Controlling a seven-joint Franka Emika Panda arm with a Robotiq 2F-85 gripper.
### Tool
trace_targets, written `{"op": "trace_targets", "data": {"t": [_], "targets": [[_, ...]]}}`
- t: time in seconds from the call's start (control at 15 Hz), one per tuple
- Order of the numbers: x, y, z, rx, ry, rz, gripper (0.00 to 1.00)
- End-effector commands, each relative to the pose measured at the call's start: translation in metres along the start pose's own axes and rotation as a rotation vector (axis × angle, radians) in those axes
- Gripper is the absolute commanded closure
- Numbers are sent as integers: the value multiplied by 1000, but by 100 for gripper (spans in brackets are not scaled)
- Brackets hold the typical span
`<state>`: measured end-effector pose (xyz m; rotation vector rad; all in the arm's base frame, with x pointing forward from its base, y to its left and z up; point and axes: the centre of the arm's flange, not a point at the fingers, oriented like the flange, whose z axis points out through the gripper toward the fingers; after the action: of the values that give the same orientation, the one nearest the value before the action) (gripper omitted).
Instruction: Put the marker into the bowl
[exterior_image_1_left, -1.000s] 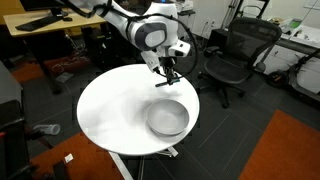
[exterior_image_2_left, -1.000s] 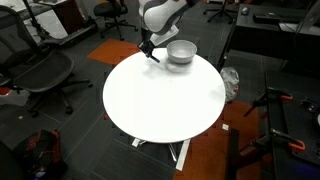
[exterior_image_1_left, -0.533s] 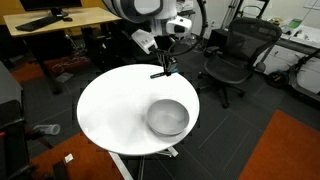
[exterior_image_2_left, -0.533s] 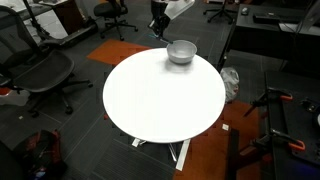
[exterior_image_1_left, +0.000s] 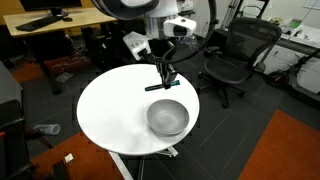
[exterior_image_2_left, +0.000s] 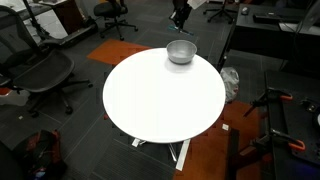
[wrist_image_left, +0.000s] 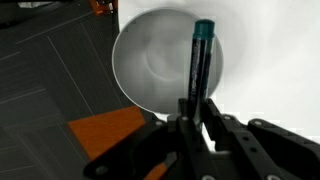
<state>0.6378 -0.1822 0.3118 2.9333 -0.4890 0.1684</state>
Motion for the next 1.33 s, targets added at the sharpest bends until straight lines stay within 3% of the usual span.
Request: {"op": "trace_targets", "data": {"t": [0.0, 0.6, 1.0, 1.07, 1.2, 1.27], "targets": [[-17, 20, 15, -2, 65, 10, 95], [-8, 25, 74, 15, 151, 15, 95], [-7, 27, 99, 9, 142, 22, 95], [-7, 27, 101, 14, 140, 23, 56], [-7, 27, 104, 17, 137, 26, 49], [-7, 27, 105, 17, 137, 27, 40]]}}
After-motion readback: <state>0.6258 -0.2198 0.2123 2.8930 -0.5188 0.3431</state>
